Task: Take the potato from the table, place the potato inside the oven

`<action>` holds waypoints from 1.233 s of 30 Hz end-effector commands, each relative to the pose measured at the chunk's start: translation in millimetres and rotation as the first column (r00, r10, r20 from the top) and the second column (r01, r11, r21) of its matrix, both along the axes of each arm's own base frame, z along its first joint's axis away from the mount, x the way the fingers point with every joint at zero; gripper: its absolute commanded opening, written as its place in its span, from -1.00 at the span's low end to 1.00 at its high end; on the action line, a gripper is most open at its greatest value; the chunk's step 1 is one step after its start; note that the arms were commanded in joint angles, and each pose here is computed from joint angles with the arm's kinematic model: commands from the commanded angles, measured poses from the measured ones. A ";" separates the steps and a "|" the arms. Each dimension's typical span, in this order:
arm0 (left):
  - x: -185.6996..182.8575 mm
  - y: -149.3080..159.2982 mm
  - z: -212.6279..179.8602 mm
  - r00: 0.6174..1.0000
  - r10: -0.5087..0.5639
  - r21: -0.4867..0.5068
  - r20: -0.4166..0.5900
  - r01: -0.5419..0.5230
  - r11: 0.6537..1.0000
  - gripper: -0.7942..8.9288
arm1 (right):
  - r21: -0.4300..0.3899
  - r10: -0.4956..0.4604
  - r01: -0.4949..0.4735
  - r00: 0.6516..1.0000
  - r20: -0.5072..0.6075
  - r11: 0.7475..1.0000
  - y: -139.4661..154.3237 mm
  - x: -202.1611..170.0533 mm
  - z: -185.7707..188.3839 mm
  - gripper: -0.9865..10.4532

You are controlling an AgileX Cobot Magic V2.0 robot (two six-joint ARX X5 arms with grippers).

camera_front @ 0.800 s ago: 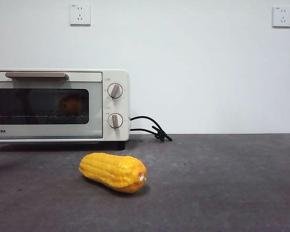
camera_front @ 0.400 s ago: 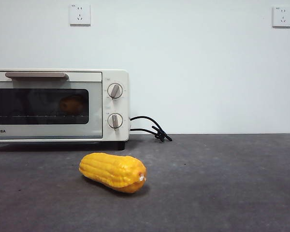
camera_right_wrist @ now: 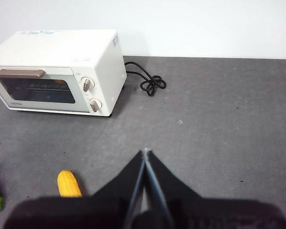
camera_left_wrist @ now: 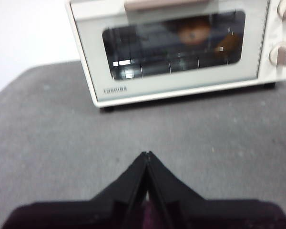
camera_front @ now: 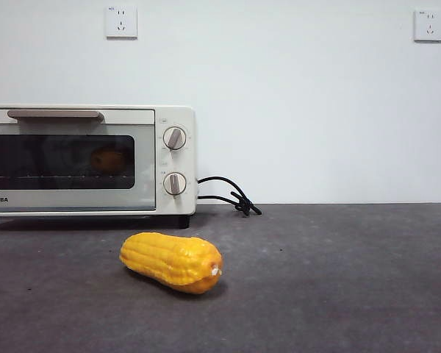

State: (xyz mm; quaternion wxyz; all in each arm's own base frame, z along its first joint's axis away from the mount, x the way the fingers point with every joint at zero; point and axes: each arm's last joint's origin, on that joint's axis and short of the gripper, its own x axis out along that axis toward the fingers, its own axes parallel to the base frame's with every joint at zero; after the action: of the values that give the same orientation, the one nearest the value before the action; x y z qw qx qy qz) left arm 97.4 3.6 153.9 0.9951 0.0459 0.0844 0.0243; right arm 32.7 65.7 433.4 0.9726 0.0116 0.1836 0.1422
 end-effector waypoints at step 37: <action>0.1 -0.6 -6.3 0.999 -0.028 -0.022 -0.024 0.028 0.999 -0.84 | -0.026 -0.007 0.007 1.000 0.003 1.000 -0.8 0.1 -2.6 -0.82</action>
State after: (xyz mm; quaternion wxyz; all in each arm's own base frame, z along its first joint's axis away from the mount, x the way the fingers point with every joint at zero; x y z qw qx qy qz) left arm 96.9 3.1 150.3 0.9946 0.0403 0.0947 0.0108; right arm 32.7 65.7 433.4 0.9729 0.0113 0.1829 0.1414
